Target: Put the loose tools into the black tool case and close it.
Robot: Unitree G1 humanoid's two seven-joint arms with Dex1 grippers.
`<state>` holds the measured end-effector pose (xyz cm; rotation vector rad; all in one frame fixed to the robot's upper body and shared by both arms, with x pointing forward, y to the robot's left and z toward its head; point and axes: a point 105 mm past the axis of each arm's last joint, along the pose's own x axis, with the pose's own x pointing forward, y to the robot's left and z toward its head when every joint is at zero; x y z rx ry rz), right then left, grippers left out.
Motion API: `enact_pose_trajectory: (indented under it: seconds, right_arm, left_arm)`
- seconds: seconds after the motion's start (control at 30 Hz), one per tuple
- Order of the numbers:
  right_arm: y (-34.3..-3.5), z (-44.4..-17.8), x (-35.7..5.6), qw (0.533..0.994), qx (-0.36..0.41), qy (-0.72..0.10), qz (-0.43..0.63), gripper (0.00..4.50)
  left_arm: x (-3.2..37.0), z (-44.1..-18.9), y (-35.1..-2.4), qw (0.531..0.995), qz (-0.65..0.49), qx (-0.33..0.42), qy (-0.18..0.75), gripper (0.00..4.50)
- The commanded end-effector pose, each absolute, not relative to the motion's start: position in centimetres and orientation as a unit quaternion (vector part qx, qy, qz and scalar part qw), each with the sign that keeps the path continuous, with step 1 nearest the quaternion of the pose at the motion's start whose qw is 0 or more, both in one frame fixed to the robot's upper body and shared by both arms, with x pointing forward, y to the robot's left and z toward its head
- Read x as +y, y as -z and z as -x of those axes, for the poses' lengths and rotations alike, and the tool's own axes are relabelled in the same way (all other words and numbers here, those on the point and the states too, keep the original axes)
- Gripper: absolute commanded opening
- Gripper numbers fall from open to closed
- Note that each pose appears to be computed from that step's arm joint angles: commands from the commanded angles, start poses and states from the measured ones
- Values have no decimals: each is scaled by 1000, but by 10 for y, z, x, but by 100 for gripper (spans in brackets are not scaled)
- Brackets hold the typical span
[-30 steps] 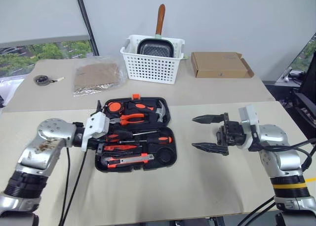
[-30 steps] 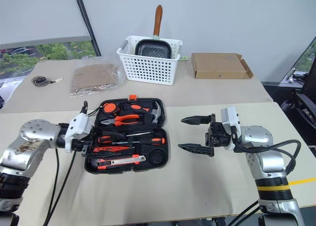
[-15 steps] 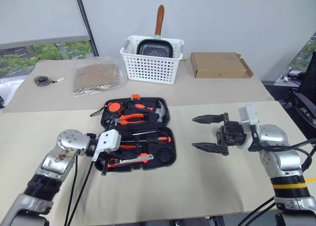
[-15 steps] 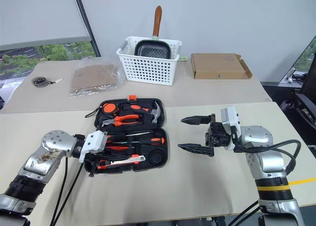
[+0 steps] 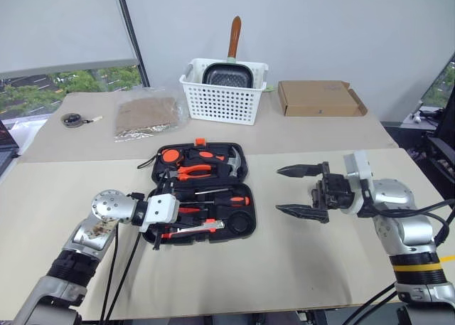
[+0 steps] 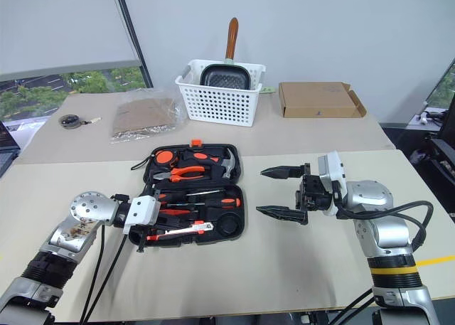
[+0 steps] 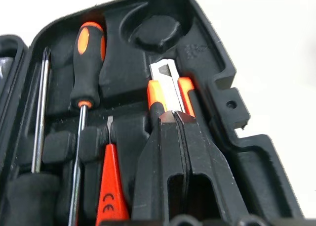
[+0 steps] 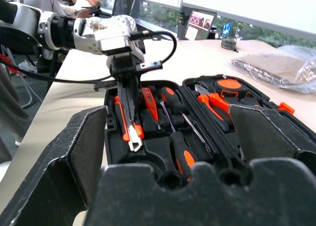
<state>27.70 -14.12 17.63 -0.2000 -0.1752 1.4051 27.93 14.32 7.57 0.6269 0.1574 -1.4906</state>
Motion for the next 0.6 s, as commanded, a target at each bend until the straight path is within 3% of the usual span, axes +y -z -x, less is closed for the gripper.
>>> enact_pose_trajectory:
  seconds: [0.03, 0.2, 0.37, 0.6]
  right_arm:
    - [-190, -276, -140, 749, -100, -645, 112, 450]
    - [-191, -276, -140, 748, -101, -646, 113, 450]
    - [-191, -276, -142, 751, -100, -642, 116, 450]
    - [-187, -277, -150, 763, -86, -628, 123, 450]
  left_arm:
    - [162, -271, -26, 687, -251, 193, 654, 3]
    - [158, -275, -24, 689, -235, 199, 655, 3]
    - [153, -284, -45, 708, -239, 151, 647, 3]
    - [146, -286, -101, 747, -203, 69, 629, 3]
